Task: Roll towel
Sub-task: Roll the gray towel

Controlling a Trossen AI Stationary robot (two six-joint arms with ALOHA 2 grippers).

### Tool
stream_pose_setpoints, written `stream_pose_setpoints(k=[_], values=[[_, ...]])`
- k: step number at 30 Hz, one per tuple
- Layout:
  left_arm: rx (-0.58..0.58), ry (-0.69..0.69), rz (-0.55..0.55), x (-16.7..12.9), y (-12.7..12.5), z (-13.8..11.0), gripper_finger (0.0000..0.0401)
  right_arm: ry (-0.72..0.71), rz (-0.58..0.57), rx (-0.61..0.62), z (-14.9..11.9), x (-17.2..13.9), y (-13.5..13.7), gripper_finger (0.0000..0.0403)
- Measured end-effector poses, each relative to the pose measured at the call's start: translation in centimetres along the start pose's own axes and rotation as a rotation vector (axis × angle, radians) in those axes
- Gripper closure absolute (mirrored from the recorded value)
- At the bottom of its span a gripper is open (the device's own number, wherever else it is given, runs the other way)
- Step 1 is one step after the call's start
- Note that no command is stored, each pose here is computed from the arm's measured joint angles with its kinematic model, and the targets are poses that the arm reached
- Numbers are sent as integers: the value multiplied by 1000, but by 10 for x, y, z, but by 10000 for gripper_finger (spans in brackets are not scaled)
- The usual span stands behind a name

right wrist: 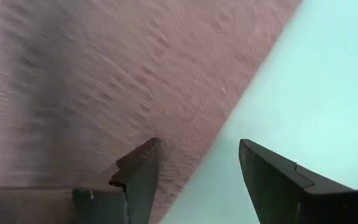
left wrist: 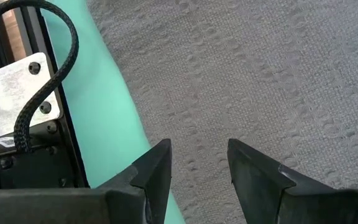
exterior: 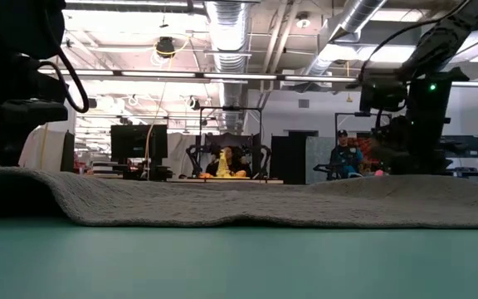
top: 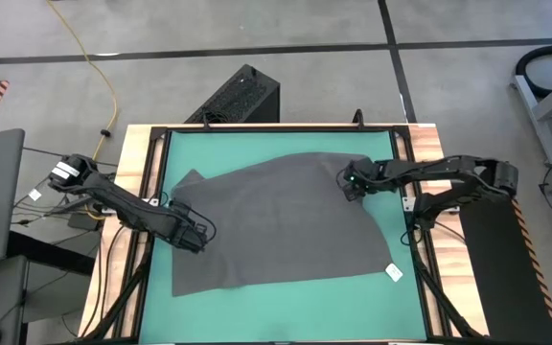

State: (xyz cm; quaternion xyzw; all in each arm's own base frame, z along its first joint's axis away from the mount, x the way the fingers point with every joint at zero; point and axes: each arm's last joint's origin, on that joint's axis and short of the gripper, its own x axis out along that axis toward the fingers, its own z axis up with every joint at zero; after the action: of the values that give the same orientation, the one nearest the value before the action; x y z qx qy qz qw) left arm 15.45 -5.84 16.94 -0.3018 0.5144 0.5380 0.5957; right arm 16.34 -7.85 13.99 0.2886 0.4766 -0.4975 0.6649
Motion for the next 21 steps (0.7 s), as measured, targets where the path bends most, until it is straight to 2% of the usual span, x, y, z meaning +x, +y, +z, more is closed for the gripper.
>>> stream_pose_setpoints(k=[4,9,14,19,21], values=[[2,4,-6,0,-1,0,254,26,-39,6,0,14,6,159],[-14,30,-128,15,-9,-6,254,8,-46,-1,4,25,15,174],[-46,52,-258,34,-13,-12,255,33,-9,-3,4,22,16,254],[-36,38,-224,33,-12,-11,256,49,30,-36,5,20,15,365],[-23,33,-219,31,-12,-11,263,49,30,-54,5,20,15,386]])
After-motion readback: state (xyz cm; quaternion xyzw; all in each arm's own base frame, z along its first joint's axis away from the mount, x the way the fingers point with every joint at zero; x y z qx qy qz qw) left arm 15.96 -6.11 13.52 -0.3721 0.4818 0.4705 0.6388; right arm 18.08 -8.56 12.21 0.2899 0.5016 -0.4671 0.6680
